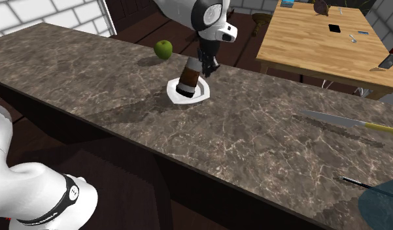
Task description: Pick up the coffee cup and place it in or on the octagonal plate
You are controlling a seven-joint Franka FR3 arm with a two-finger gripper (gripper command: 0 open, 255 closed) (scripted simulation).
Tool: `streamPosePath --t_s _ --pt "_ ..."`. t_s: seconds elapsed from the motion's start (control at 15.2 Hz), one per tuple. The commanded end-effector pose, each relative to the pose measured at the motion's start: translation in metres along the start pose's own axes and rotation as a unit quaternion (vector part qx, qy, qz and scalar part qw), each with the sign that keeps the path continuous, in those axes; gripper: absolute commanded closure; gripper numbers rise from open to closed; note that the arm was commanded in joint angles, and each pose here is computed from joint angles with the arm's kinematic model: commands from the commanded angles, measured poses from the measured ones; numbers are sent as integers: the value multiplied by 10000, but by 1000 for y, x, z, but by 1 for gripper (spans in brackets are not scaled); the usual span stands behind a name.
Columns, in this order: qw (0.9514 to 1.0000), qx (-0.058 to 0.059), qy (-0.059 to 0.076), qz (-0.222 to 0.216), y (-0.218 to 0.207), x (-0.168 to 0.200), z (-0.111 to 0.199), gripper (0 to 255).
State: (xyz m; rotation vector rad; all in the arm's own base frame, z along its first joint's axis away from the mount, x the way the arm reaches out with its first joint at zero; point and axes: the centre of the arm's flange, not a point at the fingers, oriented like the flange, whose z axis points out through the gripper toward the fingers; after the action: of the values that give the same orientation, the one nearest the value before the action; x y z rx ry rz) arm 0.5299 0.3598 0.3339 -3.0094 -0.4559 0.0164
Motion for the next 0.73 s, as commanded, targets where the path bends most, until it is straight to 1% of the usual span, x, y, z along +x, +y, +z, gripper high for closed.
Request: streamPosePath --t_s 0.0,0.2,0.26,0.33,0.46,0.66 --pt "9929 -371 -1131 2 11 -20 31 255" --pt "9929 -370 -1131 2 11 -20 31 255" --pt "9941 -339 -1031 3 9 -18 29 255" --pt "9941 -339 -1031 3 9 -18 29 0" --pt "9948 -574 -835 111 -9 -37 9 0" --pt "9939 -926 -539 272 -38 -67 -19 0"
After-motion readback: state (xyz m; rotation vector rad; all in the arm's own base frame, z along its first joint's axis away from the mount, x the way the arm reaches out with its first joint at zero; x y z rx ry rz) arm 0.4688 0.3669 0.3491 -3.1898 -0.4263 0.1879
